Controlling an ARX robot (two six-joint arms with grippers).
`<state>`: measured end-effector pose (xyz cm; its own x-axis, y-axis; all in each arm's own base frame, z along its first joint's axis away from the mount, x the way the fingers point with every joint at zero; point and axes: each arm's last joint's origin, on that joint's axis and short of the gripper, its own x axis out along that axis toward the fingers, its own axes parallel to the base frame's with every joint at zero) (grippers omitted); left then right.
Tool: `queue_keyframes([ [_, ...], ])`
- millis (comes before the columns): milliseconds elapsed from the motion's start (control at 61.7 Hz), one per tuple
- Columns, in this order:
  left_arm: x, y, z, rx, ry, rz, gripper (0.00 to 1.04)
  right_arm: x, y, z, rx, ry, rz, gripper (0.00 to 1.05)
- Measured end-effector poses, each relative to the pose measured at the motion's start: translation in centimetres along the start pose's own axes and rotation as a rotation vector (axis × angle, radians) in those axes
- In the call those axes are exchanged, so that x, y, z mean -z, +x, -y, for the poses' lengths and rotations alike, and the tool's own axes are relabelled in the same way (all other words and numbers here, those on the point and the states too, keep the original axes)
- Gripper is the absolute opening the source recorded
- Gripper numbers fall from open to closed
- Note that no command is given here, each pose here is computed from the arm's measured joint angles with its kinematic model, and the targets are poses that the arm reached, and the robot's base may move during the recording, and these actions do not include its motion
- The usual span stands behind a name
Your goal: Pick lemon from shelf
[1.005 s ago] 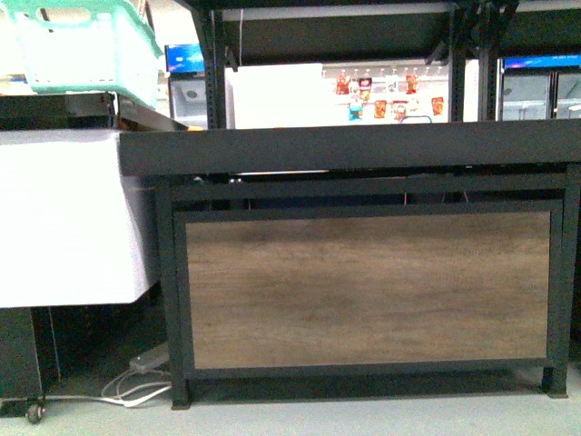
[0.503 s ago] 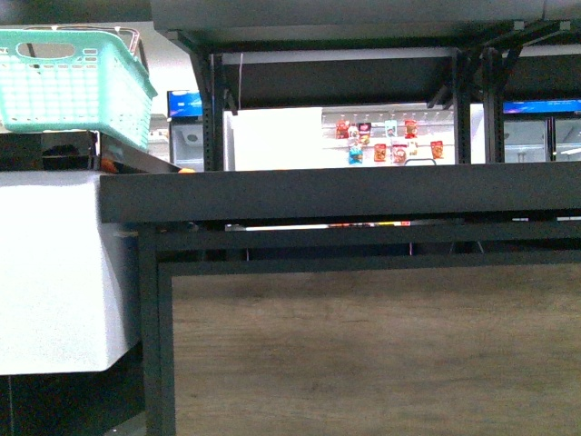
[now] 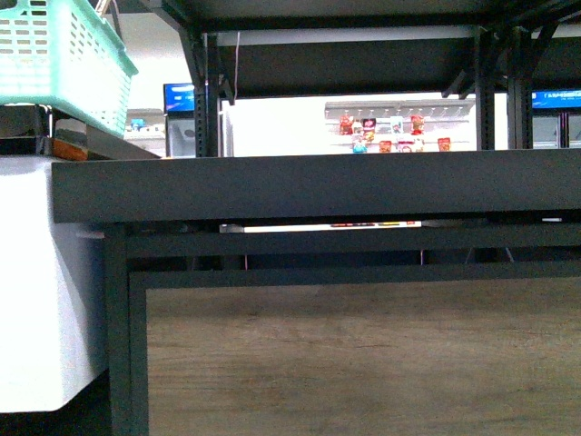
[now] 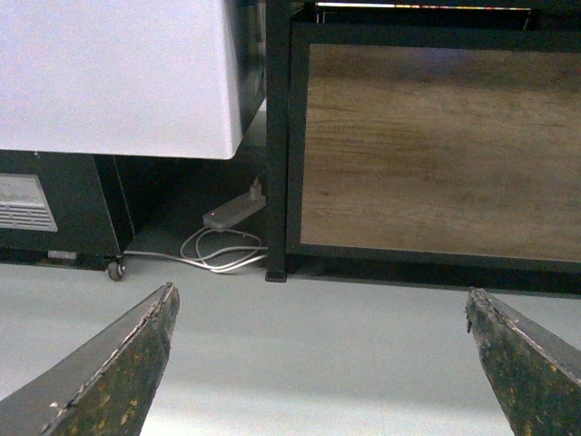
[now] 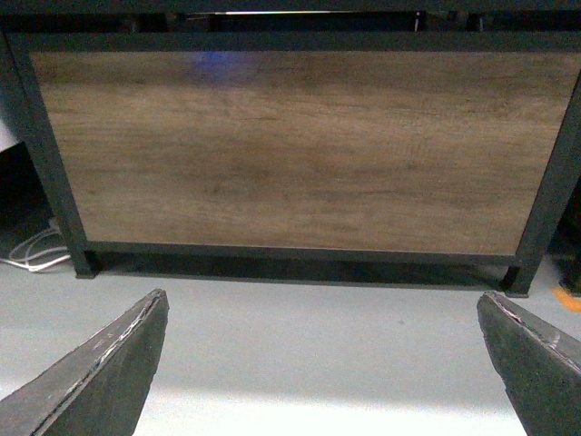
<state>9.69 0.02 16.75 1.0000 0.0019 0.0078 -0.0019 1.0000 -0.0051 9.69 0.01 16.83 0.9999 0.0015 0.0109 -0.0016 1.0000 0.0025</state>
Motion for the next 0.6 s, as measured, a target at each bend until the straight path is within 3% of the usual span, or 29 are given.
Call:
queue_keyframes([
  [600, 0.00, 0.00, 0.00, 0.000, 0.000, 0.000, 0.97, 0.00, 0.00, 0.00, 0.000, 0.000, 0.000, 1.02],
])
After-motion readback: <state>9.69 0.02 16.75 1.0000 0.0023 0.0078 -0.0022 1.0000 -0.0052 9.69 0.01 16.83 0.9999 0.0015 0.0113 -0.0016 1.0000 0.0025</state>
